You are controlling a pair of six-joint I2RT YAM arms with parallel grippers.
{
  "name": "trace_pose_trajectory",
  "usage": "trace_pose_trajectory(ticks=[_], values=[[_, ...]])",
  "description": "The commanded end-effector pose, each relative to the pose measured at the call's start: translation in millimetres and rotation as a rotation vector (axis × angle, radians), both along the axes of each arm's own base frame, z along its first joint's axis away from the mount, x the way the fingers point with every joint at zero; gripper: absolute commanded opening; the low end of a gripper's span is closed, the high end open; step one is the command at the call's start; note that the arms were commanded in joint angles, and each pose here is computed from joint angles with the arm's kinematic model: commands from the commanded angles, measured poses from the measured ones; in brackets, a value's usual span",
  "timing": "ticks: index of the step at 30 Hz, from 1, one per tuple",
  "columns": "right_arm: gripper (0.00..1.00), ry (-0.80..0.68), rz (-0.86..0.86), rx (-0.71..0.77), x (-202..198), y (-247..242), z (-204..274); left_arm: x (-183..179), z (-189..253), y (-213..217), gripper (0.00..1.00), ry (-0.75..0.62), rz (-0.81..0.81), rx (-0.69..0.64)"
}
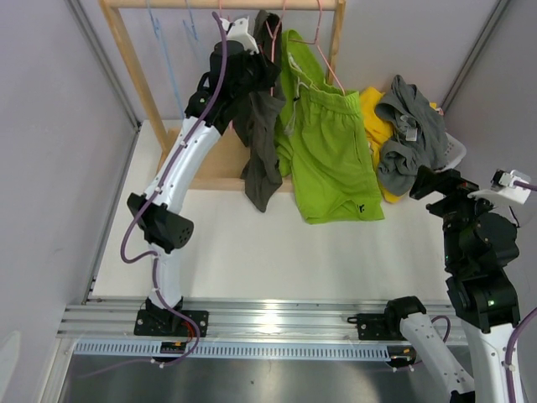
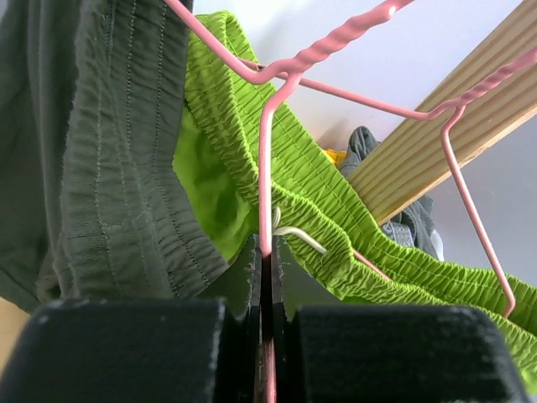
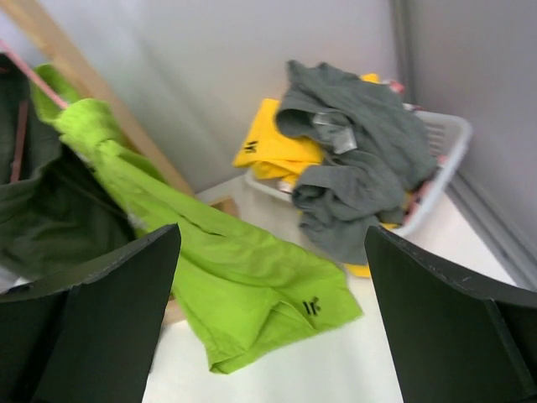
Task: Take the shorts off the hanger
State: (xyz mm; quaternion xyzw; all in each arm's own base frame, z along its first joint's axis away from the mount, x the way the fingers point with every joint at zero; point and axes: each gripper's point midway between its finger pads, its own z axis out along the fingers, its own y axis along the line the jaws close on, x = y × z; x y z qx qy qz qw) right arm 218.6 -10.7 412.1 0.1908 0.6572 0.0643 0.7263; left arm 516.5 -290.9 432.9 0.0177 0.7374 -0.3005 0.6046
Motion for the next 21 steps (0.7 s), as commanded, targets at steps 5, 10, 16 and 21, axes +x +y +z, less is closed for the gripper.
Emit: trace_pose_trajectory(ticks=[5,10,16,21], values=[[0.99,-0.131,0.401,-0.003,5,73,55,-64,103,28,0.00,-0.171,-0.012,-0.079],[0.99,-0.034,0.597,-0.085,35,124,55,-82,111,36,0.00,-0.176,-0.015,-0.064],[0.99,0.051,0.462,-0.325,52,193,68,-100,110,49,0.00,-0.160,0.006,-0.033],[0.99,0.023,0.602,-0.337,30,285,66,-108,107,53,0.00,-0.155,0.006,-0.026]])
